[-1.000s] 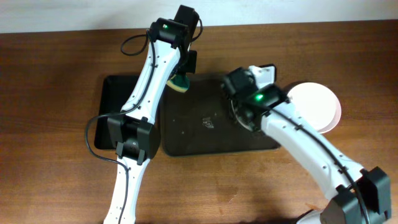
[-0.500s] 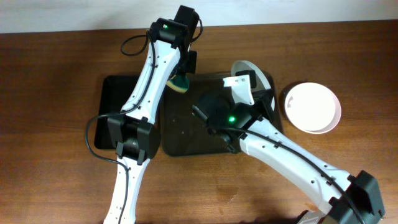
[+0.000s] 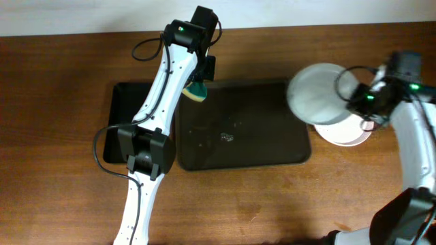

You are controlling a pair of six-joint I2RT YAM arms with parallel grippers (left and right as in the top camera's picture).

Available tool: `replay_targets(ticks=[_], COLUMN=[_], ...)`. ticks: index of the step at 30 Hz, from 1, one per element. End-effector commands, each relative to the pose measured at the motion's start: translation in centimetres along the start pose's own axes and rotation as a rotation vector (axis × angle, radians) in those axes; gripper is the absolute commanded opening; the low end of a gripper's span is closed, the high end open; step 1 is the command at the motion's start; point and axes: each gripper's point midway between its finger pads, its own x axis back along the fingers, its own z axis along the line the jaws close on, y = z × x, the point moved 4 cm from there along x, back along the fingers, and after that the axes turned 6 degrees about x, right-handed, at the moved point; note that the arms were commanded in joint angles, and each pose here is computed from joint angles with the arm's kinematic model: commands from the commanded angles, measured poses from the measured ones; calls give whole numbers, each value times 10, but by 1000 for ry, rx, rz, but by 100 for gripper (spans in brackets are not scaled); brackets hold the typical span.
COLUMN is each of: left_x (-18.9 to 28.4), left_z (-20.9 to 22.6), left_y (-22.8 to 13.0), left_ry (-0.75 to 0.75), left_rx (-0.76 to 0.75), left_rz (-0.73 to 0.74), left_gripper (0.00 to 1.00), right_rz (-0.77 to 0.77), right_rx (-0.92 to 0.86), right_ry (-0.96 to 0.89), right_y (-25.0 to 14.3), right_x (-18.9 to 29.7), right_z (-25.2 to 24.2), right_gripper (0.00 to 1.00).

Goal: Clean dirty plates on tray and stack at the side
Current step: 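Lift the last plate with the right gripper and stack it on the pile, then place the sponge back in the small black tray with the left gripper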

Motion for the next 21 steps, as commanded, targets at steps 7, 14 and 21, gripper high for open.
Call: replay_targets(ticks=[7,14,21], left_x=[12,75,154], left_z=[-1,32,121], left_y=[4,-11,-48], left_ry=[-13,1,25], left_rx=[-10,28,230], left_rz=[-34,-24,-55], left_gripper=[0,0,0], right_rz=[169,95,58], right_rx=[-175,-56,171], right_ry=[-62,13,115], right_y=[-6,1,-15], right_x=[-75,-32,-6], right_z=[-74,-25,58], right_gripper=[28,68,87])
